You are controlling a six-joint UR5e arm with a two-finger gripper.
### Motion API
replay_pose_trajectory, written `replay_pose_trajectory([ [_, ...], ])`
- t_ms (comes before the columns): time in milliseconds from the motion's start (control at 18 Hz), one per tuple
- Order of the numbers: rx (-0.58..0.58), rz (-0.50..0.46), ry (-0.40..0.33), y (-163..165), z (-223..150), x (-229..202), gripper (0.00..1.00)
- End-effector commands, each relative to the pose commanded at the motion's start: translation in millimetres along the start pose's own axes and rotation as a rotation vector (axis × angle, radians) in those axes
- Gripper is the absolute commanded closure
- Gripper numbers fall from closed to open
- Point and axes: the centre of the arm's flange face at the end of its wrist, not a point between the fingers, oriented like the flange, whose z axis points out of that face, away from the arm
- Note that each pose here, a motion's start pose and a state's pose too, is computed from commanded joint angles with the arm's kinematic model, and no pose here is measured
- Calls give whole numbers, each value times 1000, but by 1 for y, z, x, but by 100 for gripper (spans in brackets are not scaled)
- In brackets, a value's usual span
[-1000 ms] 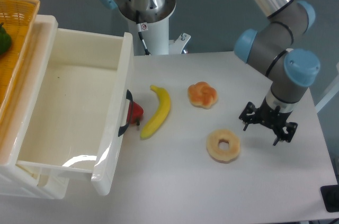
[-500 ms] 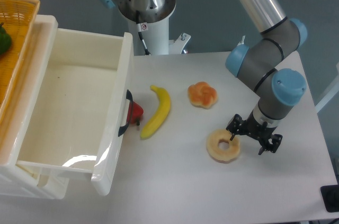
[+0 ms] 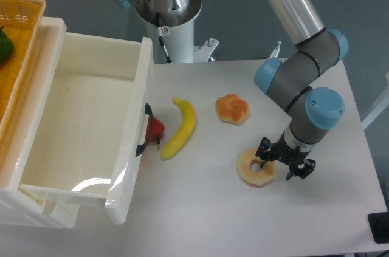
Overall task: Pick up the donuts
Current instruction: 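Lower the open gripper fingers into the donut hole and close, then lift the gripped donut and carry it away from the flower bun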
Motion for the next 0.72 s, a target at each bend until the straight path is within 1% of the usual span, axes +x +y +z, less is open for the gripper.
replay_pose_trajectory([
  [111, -2, -8, 0, -1, 0, 1, 41],
  [167, -2, -8, 1, 0, 1, 1, 47],
  [222, -4, -8, 2, 0, 1, 1, 55],
  [389, 0, 1, -7, 0, -4, 0, 86],
  [444, 3, 1, -12, -1, -7, -1, 91],
  [667, 6, 7, -30, -1, -18, -3, 91],
  [722, 8, 9, -42, -2, -27, -3, 96],
])
